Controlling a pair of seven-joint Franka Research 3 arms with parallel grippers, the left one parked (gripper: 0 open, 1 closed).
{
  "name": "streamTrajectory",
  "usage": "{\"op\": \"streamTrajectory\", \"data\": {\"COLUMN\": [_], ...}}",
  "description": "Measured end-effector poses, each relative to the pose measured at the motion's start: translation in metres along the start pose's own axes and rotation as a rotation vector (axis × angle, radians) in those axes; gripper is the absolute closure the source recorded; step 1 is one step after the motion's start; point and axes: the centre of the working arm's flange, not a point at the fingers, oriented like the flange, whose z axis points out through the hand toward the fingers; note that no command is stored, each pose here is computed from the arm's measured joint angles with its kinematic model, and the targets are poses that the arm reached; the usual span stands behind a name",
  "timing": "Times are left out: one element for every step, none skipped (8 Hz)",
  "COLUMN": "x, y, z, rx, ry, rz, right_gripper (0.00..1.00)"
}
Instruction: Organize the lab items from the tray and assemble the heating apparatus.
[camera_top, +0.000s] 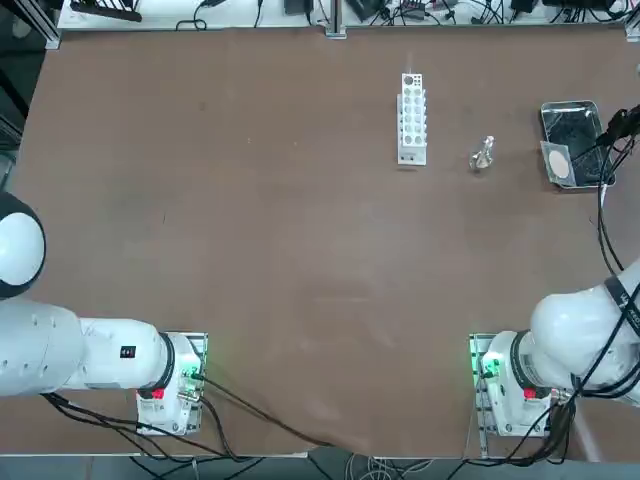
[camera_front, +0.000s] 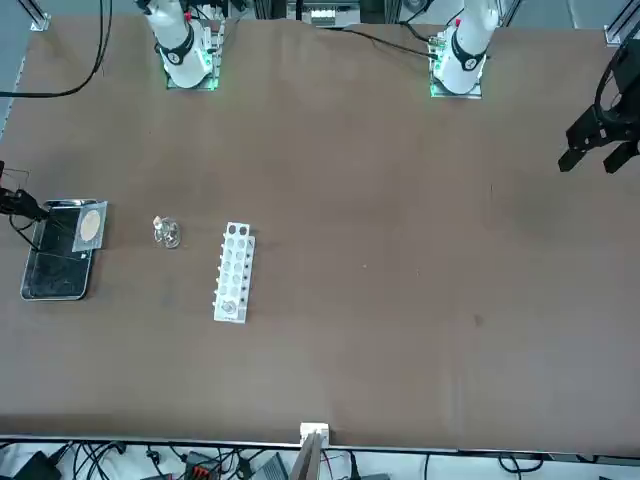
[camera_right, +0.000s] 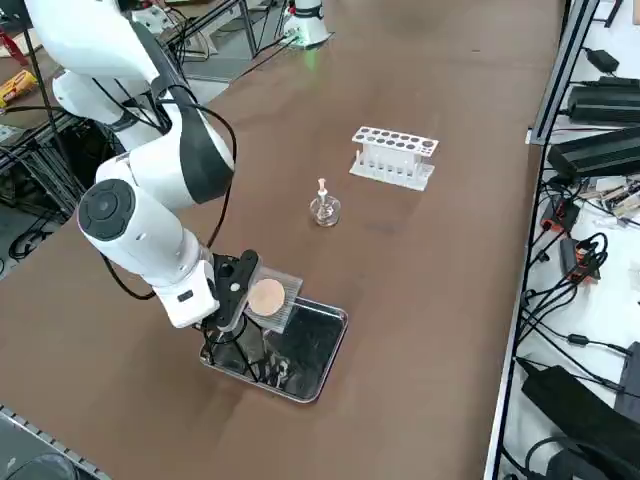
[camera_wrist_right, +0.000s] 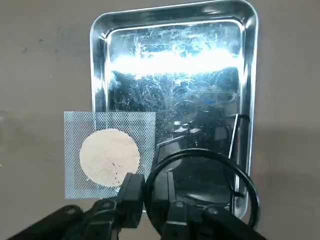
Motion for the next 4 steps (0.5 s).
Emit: {"op": "streamTrajectory", "data": {"x": [0.0003, 0.0006, 0.0007, 0.0008], "y": [0.0001, 0.0001, 0.0001, 0.0001], "z": [-0.0005, -0.001, -0.0012, -0.0014], "rx": [-0.001, -0.001, -0.002, -0.002], "ry": [0.001, 0.002, 0.002, 0.002], "rz": [0.0, -0.001, -0.001, -0.001], "right_gripper": [0.86, 0.86, 0.88, 0.89]}}
